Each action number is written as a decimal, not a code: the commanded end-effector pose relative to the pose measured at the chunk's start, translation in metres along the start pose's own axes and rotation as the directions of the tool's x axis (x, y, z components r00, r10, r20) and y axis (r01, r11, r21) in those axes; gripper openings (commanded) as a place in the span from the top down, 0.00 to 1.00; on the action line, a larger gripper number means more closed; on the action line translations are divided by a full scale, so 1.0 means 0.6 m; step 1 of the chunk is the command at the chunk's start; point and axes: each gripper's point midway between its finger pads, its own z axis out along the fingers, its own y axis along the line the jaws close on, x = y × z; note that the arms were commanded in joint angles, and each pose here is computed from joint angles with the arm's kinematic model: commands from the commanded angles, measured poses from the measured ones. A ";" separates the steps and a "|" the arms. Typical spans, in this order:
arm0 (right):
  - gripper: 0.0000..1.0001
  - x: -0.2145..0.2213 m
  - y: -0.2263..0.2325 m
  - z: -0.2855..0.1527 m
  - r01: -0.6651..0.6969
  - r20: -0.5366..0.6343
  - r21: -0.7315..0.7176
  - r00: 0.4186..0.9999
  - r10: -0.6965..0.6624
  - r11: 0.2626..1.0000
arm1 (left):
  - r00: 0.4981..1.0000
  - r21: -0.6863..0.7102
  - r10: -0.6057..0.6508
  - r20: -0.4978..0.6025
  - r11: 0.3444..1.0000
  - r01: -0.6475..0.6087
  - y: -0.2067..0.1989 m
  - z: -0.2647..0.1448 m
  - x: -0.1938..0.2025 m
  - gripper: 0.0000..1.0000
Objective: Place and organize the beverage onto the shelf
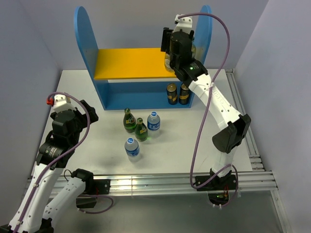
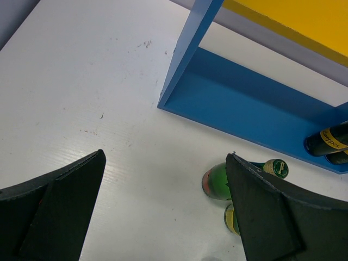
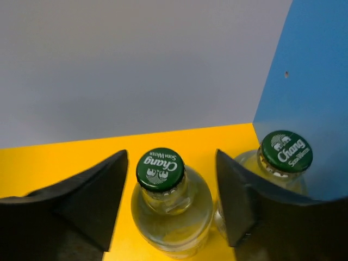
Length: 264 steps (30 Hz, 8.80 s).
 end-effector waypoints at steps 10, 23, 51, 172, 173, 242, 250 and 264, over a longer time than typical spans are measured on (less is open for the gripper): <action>0.01 -0.058 0.008 -0.084 -0.099 0.049 -0.117 0.993 0.105 0.988 | 1.000 -0.005 -0.007 0.027 1.000 0.007 0.000 -0.001 -0.015 0.01; 0.00 0.008 -0.026 -0.321 -0.240 -0.022 -0.234 0.970 0.241 0.942 | 0.999 0.082 -0.023 0.027 0.996 0.021 -0.027 0.005 -0.010 0.01; 0.01 0.335 -0.136 -0.477 -0.301 -0.299 -0.263 0.929 0.219 0.917 | 0.997 0.285 0.081 -0.004 0.956 -0.077 -0.171 0.056 0.175 0.01; 0.02 0.395 -0.156 -0.474 -0.235 -0.319 -0.221 0.935 0.158 0.946 | 0.910 -0.061 0.148 0.388 0.989 -0.134 -0.284 0.238 -0.384 0.17; 0.02 0.395 -0.156 -0.474 -0.235 -0.319 -0.221 0.935 0.158 0.946 | 0.911 -0.061 0.145 0.387 0.989 -0.132 -0.284 0.236 -0.384 0.16; 0.02 0.398 -0.157 -0.472 -0.227 -0.324 -0.210 0.934 0.152 0.951 | 0.955 0.355 0.264 -0.134 0.913 -0.203 -0.304 0.036 0.276 0.27; 0.02 0.400 -0.155 -0.472 -0.222 -0.328 -0.213 0.934 0.144 0.951 | 0.953 0.322 0.277 -0.121 0.919 -0.226 -0.305 0.045 0.276 0.34; 0.03 0.402 -0.154 -0.472 -0.217 -0.330 -0.215 0.934 0.138 0.952 | 0.957 0.275 0.279 -0.074 0.928 -0.250 -0.316 0.060 0.261 0.90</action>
